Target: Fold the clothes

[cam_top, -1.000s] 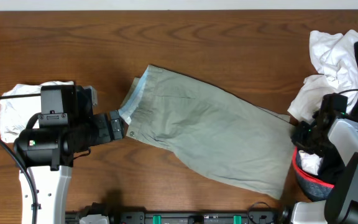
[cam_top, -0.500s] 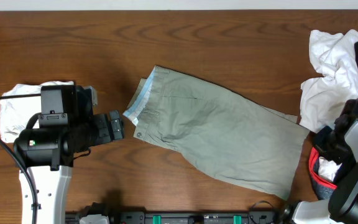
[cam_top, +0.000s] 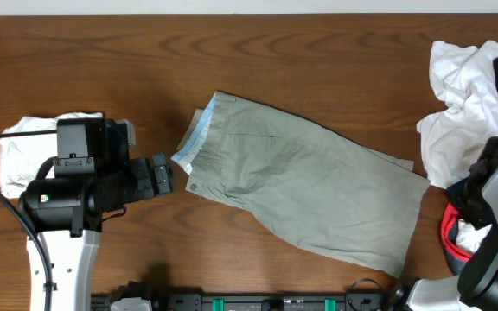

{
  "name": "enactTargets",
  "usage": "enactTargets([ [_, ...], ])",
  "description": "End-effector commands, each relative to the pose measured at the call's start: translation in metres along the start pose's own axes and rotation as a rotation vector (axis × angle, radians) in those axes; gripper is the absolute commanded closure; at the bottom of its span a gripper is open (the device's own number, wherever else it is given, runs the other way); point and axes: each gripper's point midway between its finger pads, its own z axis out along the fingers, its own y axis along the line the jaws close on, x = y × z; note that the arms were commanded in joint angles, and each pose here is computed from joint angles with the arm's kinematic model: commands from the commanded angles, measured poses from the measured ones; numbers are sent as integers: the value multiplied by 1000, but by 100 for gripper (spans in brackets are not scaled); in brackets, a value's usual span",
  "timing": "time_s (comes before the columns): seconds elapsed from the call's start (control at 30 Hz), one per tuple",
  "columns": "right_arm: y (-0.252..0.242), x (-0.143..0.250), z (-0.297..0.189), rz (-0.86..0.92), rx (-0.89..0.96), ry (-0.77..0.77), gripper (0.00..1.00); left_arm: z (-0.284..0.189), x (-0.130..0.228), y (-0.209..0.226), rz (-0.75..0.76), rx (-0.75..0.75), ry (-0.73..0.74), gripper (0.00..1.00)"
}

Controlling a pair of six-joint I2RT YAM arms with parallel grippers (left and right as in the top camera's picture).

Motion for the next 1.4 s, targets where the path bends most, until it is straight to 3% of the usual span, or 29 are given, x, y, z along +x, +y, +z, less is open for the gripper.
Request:
enactTargets([
  [0.0, -4, -20, -2, 54, 24, -53, 85, -5, -5, -2, 19, 7, -16, 2],
  [0.37, 2, -53, -34, 83, -13, -96, 86, -5, -2, -1, 18, 5, -7, 2],
  [0.5, 37, -47, -53, -71, -211, -36, 88, -5, -2, -1, 17, 5, -6, 2],
  [0.63, 94, -22, -101, -368, -612, 31, 82, -5, -2, -1, 17, 5, -4, 2],
  [0.73, 108, -6, -135, -470, -778, 50, 78, -5, 0, -1, 16, 4, 2, 2],
  [1.03, 101, 50, -212, -721, -864, -20, 73, 7, 1, 2, -1, -4, 48, 2],
  [1.1, 99, 66, -220, -770, -873, -7, 68, 18, 3, 3, -8, -9, 88, 2],
  [1.37, 104, 108, -224, -920, -854, 42, 68, 82, 23, -12, -10, 84, 280, 2],
])
